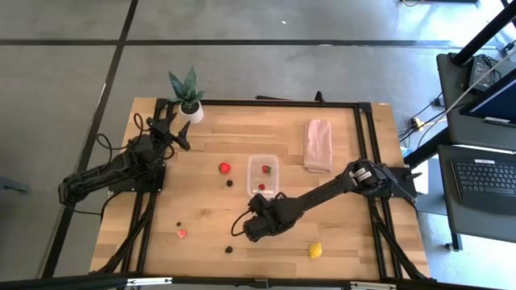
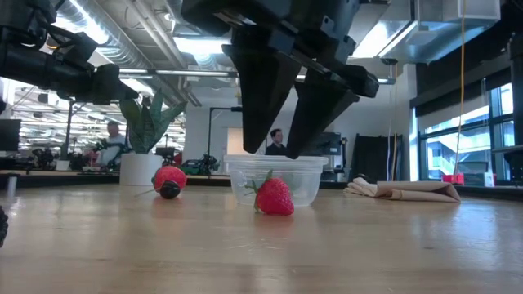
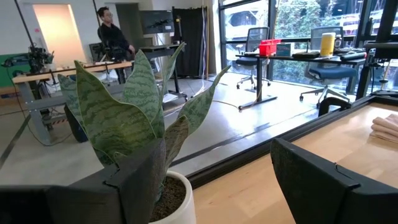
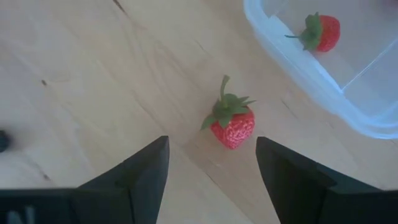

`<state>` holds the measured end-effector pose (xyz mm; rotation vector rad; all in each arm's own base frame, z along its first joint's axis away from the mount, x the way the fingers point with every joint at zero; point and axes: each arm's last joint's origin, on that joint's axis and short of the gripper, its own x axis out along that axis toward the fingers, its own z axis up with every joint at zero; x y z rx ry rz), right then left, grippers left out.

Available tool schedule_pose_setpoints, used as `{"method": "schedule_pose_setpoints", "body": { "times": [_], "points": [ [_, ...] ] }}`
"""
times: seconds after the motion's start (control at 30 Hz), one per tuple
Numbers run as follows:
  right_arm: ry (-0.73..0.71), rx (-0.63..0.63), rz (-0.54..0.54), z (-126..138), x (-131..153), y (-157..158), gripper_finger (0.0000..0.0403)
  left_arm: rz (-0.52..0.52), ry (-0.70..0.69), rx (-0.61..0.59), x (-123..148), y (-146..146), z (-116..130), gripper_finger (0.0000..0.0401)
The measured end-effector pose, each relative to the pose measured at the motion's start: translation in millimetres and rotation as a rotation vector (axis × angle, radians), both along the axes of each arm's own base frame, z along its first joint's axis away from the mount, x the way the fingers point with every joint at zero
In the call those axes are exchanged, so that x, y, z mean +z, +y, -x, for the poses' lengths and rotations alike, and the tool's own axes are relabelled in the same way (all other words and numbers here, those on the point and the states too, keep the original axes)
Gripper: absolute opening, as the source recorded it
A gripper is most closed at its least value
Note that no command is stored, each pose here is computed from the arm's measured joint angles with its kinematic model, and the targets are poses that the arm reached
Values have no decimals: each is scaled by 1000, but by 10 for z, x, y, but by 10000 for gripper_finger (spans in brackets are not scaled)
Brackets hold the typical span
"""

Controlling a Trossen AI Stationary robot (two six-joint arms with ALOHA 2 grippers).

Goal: Pick and placing Produce into tupperware
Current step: Put the red strawberry into the transparent bin

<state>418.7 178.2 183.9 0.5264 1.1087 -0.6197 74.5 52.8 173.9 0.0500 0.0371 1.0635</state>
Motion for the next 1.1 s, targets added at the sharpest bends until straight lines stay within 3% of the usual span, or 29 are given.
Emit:
{"method": "schedule_pose_setpoints", "body": {
  "times": [0.9, 1.1],
  "points": [
    [-21, 42, -14, -55, 6, -32, 242, 0, 0, 0, -1, 0, 0, 285],
    [-21, 42, -14, -55, 6, -32, 290, 0, 0, 0, 0, 0, 0, 285]
  ]
}}
